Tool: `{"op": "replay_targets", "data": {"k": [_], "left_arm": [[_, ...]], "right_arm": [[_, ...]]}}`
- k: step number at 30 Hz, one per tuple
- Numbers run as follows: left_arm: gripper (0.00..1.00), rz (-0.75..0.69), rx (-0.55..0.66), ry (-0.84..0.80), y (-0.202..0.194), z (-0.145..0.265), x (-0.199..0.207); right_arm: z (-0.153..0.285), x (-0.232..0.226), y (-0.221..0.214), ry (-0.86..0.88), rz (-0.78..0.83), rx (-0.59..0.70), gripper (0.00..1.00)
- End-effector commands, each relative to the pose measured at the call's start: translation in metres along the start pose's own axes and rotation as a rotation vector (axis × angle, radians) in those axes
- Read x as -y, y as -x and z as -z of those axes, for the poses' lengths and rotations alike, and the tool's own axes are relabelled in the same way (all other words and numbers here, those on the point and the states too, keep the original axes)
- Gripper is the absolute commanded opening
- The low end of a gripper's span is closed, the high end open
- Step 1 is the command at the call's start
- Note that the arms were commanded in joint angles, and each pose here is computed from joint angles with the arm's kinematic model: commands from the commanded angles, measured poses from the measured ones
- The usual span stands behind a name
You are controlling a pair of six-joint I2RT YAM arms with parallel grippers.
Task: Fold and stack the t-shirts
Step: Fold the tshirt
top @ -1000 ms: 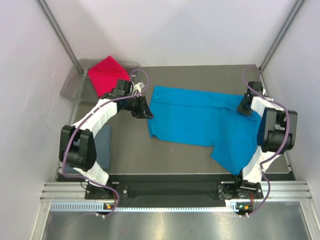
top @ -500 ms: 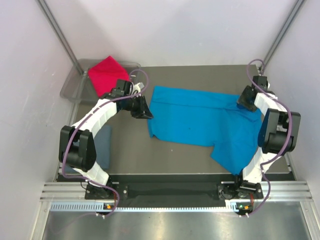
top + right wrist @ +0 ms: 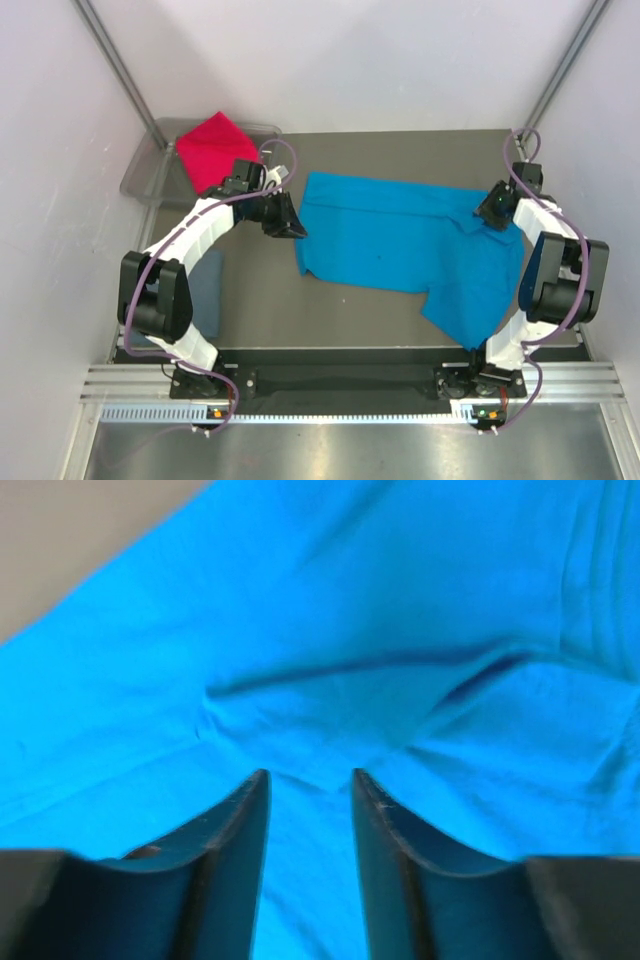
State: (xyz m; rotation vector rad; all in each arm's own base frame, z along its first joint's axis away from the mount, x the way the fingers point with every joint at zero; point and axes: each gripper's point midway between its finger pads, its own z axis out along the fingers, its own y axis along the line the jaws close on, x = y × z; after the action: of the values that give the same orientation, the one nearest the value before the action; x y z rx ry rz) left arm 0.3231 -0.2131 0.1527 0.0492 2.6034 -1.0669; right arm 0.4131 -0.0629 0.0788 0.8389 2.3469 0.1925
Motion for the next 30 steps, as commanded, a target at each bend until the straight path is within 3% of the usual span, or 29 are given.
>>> {"op": "replay_targets", "data": {"k": [1, 5, 7, 10, 11, 14, 30], "left_arm": [[0.22, -0.042, 0.038, -0.037, 0.005, 0.012, 0.011], [0.22, -0.035, 0.036, -0.034, 0.005, 0.011, 0.007], [0.22, -0.03, 0.032, -0.041, 0.005, 0.01, 0.007], [0.22, -0.024, 0.026, -0.047, 0.005, 0.008, 0.007], [0.22, -0.023, 0.025, -0.049, 0.004, 0.008, 0.007], [0.22, -0.025, 0.027, -0.049, 0.005, 0.008, 0.007], [0.22, -0.009, 0.021, -0.043, 0.005, 0.005, 0.003]], "right_arm": [[0.019, -0.01, 0.002, 0.071, -0.032, 0.044, 0.37], [0.019, -0.008, -0.013, 0.111, -0.115, 0.046, 0.18], [0.012, -0.003, -0.028, 0.12, -0.157, 0.024, 0.15], [0.0, -0.009, -0.032, 0.169, -0.171, 0.016, 0.19], [-0.006, -0.005, -0.038, 0.157, -0.17, -0.003, 0.29], [-0.014, -0.002, -0.039, 0.147, -0.143, -0.011, 0.36], [-0.031, 0.002, -0.028, 0.11, -0.103, -0.002, 0.29]]}}
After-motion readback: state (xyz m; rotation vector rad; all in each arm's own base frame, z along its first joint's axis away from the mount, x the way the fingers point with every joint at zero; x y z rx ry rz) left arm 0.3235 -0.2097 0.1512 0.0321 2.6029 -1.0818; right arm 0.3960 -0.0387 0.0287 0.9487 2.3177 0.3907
